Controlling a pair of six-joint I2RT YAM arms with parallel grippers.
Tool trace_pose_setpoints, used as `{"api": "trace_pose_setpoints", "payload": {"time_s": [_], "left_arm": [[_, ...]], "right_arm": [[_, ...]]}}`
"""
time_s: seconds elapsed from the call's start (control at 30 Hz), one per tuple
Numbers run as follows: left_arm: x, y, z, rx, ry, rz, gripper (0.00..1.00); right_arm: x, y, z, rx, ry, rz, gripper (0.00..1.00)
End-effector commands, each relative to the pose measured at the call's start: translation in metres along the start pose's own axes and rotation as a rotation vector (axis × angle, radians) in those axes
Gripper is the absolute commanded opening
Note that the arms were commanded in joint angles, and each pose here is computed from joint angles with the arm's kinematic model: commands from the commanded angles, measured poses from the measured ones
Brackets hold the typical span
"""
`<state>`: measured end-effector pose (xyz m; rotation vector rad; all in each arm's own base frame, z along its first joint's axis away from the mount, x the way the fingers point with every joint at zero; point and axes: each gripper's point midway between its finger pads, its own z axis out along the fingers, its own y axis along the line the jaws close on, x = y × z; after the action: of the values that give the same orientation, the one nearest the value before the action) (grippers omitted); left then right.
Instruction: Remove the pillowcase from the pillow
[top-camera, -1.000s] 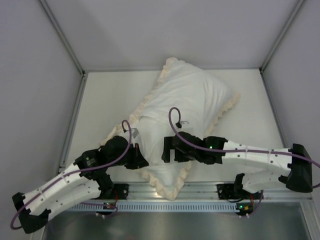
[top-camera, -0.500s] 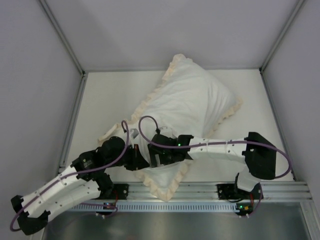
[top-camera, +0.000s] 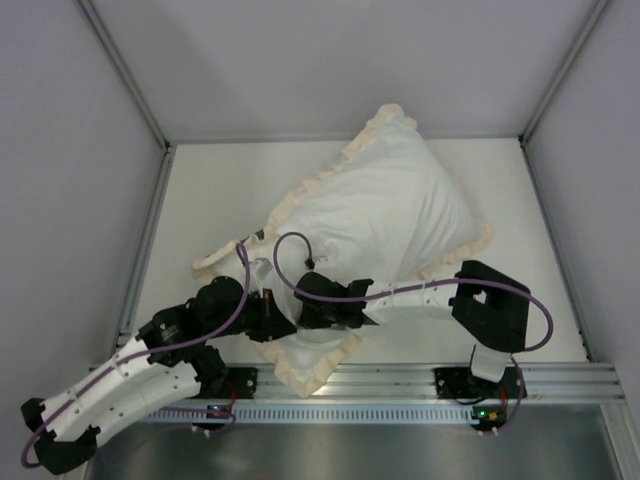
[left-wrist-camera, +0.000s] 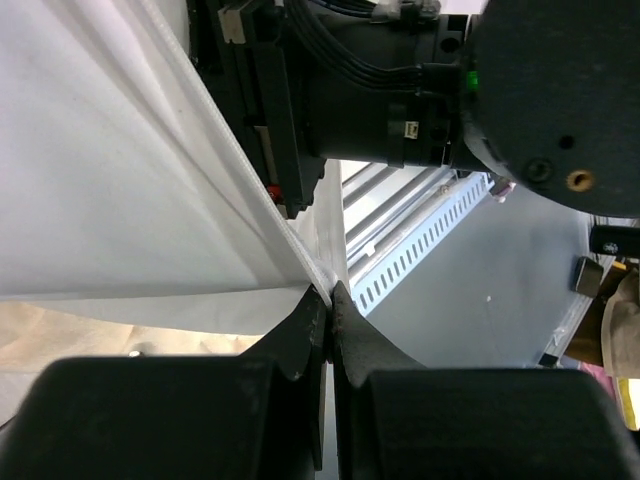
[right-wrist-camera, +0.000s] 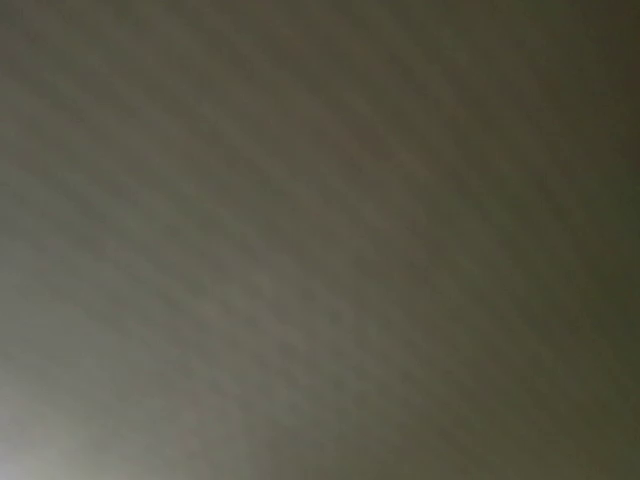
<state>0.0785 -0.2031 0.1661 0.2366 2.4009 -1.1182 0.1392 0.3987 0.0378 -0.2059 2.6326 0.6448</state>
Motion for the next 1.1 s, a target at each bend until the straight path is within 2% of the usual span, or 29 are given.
{"api": "trace_pose_setpoints", "payload": {"time_s": [0.0, 0.07, 0.1, 0.33, 0.47, 0.57, 0.7, 0.8, 0.83, 0.87, 0.9, 0.93, 0.97, 1.07], "left_arm": [[0.009, -0.018, -0.003, 0.106, 0.045, 0.008, 0.04], [0.009, -0.019, -0.003, 0.107, 0.044, 0.008, 0.04], [0.008, -0.019, -0.003, 0.108, 0.041, 0.012, 0.04], [0.019, -0.001, 0.007, 0.056, 0.071, -0.020, 0.04], [0.028, 0.001, 0.013, 0.071, 0.107, -0.040, 0.08], [0.027, -0.007, 0.013, 0.110, 0.105, -0.038, 0.18], [0.025, -0.013, 0.009, 0.137, 0.103, -0.033, 0.37], [0.026, -0.009, 0.011, 0.125, 0.092, -0.032, 0.42], [0.025, -0.007, 0.012, 0.115, 0.086, -0.037, 0.42], [0.023, -0.007, 0.013, 0.106, 0.080, -0.043, 0.47], [0.017, -0.004, 0.013, 0.085, 0.052, -0.047, 0.55], [0.014, 0.001, 0.013, 0.047, 0.034, -0.060, 0.71], [0.003, -0.001, 0.009, 0.028, -0.016, -0.089, 0.98], [-0.023, 0.008, 0.004, -0.041, -0.160, -0.138, 0.99]], "right_arm": [[-0.003, -0.009, 0.036, -0.025, -0.064, 0.065, 0.00], [-0.006, -0.013, 0.028, -0.026, -0.096, 0.065, 0.00], [-0.020, 0.001, 0.015, -0.085, -0.148, 0.084, 0.00], [-0.096, 0.007, -0.052, -0.283, -0.353, 0.249, 0.00], [-0.133, 0.027, -0.070, -0.435, -0.381, 0.342, 0.00], [-0.153, 0.046, -0.066, -0.513, -0.387, 0.391, 0.00], [-0.175, 0.062, -0.058, -0.638, -0.362, 0.503, 0.00], [-0.194, 0.068, -0.064, -0.718, -0.382, 0.579, 0.00], [-0.197, 0.077, -0.070, -0.735, -0.381, 0.571, 0.00], [-0.195, 0.082, -0.076, -0.736, -0.381, 0.548, 0.00], [-0.190, 0.079, -0.073, -0.689, -0.381, 0.538, 0.00], [-0.183, 0.079, -0.073, -0.665, -0.377, 0.523, 0.00], [-0.181, 0.077, -0.081, -0.661, -0.383, 0.522, 0.00], [-0.168, 0.066, -0.088, -0.658, -0.384, 0.535, 0.00]]}}
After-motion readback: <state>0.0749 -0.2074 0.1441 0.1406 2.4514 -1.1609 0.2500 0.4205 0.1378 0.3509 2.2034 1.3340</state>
